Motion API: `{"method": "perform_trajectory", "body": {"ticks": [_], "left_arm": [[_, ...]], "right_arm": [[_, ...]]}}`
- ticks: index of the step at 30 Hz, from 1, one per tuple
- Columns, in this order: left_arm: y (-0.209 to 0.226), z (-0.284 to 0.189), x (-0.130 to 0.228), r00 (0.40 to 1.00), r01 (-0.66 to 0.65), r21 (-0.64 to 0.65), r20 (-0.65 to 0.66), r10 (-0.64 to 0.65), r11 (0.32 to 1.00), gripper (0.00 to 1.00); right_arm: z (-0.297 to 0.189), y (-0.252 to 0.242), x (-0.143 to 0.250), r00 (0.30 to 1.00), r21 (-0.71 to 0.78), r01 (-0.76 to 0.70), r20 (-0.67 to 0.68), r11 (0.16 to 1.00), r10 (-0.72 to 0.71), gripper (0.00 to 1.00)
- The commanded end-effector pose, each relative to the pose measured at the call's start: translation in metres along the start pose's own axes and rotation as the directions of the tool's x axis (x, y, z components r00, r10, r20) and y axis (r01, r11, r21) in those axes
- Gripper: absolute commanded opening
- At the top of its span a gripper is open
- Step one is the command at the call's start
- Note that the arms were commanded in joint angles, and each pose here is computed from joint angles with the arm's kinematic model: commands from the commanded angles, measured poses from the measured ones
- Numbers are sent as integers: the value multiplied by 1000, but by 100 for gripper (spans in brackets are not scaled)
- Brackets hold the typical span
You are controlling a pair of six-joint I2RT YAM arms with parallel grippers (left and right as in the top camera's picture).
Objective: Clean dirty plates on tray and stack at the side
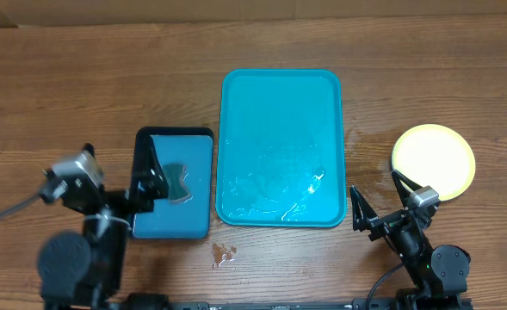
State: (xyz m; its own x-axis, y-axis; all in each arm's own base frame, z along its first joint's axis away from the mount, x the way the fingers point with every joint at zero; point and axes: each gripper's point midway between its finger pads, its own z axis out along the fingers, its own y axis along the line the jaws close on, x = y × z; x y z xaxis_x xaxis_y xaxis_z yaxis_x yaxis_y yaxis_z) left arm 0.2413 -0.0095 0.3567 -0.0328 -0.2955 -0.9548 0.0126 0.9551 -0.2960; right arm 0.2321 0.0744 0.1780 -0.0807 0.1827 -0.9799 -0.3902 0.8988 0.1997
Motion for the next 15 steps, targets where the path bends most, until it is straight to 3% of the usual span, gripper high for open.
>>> {"method": "perform_trajectory", "body": {"ticks": [1, 6, 15], "left_arm": [[0, -9, 29, 997, -36, 78, 68, 31, 996, 100], [12, -13, 67, 988, -28, 102, 155, 12, 994, 100], [34, -4, 107, 981, -29, 65, 191, 16, 998, 100]], "right_arm": [[0, 0, 2, 1000, -2, -3, 2, 1000, 3, 100], [0, 0, 2, 1000, -2, -3, 2, 1000, 3, 100], [0, 0, 2, 1000, -2, -3, 2, 1000, 3, 99]]}}
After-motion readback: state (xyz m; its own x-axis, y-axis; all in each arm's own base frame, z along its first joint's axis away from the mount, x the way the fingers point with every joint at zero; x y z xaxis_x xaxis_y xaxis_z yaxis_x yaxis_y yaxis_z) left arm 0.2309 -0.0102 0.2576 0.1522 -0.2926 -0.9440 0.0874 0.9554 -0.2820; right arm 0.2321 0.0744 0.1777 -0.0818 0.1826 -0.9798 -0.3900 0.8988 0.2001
